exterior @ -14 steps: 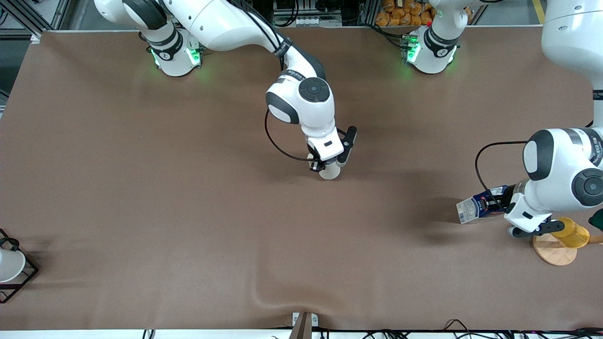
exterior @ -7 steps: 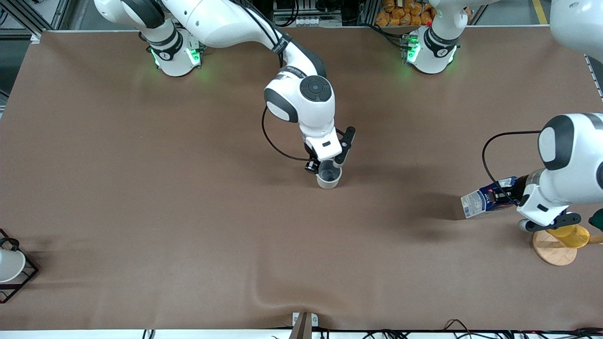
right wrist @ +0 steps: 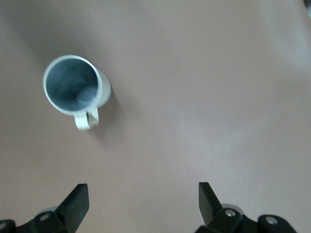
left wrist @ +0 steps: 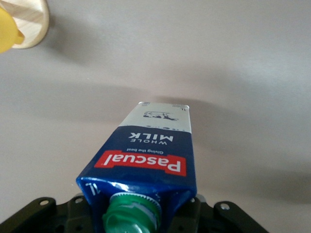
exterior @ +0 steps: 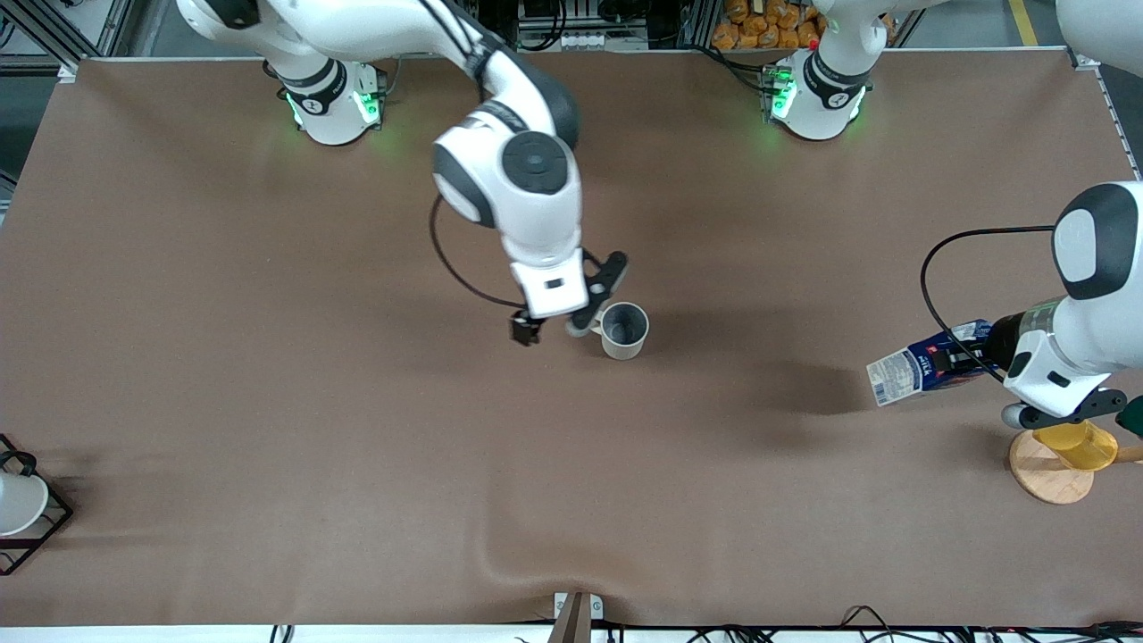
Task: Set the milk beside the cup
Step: 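Open the right gripper and withdraw while the left gripper carries the milk toward the mug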
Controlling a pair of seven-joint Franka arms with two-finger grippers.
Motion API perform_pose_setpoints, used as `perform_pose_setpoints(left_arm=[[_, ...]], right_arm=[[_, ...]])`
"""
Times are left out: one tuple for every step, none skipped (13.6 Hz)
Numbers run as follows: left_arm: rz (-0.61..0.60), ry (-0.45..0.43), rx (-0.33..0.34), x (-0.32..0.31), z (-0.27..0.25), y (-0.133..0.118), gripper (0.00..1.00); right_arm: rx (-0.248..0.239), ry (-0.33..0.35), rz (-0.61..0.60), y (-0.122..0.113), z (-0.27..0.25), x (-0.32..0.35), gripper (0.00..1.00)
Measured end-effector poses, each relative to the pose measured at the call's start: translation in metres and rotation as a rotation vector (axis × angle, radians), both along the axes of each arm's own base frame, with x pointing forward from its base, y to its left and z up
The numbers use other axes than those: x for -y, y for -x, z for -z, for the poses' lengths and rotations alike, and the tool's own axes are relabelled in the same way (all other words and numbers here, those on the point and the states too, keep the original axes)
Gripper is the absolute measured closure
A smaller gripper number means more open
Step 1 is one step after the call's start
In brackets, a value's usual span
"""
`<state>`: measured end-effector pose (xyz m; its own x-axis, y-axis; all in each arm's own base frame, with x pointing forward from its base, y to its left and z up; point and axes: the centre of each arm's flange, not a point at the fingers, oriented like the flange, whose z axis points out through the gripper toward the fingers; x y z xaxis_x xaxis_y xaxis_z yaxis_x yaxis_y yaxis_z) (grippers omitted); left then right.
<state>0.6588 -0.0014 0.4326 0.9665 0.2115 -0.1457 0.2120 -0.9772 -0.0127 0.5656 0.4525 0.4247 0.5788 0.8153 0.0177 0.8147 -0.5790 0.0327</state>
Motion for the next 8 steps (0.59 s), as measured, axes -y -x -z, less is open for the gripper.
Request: perform_pose_setpoints(left_arm=[[-0.009, 0.005, -0.005, 0.015, -0.005, 0.002, 0.49], [-0.025, 0.008, -0.018, 0.035, -0.011, 0.006, 0.49], [-0.043, 0.010, -0.037, 0.062, -0.016, 0.013, 0.49], [-0.054, 0.013, -0.049, 0.094, -0.023, 0.021, 0.49], [-0.056, 0.016, -0.056, 0.125, -0.031, 0.030, 0.49], [-0.055, 0.016, -0.064, 0.154, -0.040, 0.041, 0.49], [-0.058, 0.013, -0.073, 0.180, -0.049, 0.053, 0.49], [-0.066, 0.011, -0.076, 0.206, -0.057, 0.066, 0.49]], right_arm=[[-0.028, -0.016, 0.060, -0.015, -0.016, 0.031, 0.00], [-0.051, -0.024, 0.120, -0.030, -0.031, 0.067, 0.00], [-0.070, -0.024, 0.175, -0.044, -0.044, 0.103, 0.00], [-0.078, -0.021, 0.228, -0.056, -0.056, 0.139, 0.00], [-0.077, -0.021, 0.279, -0.067, -0.067, 0.174, 0.00], [-0.071, -0.023, 0.333, -0.078, -0.077, 0.210, 0.00], [-0.068, -0.024, 0.395, -0.088, -0.084, 0.251, 0.00], [-0.068, -0.023, 0.461, -0.097, -0.087, 0.295, 0.00]])
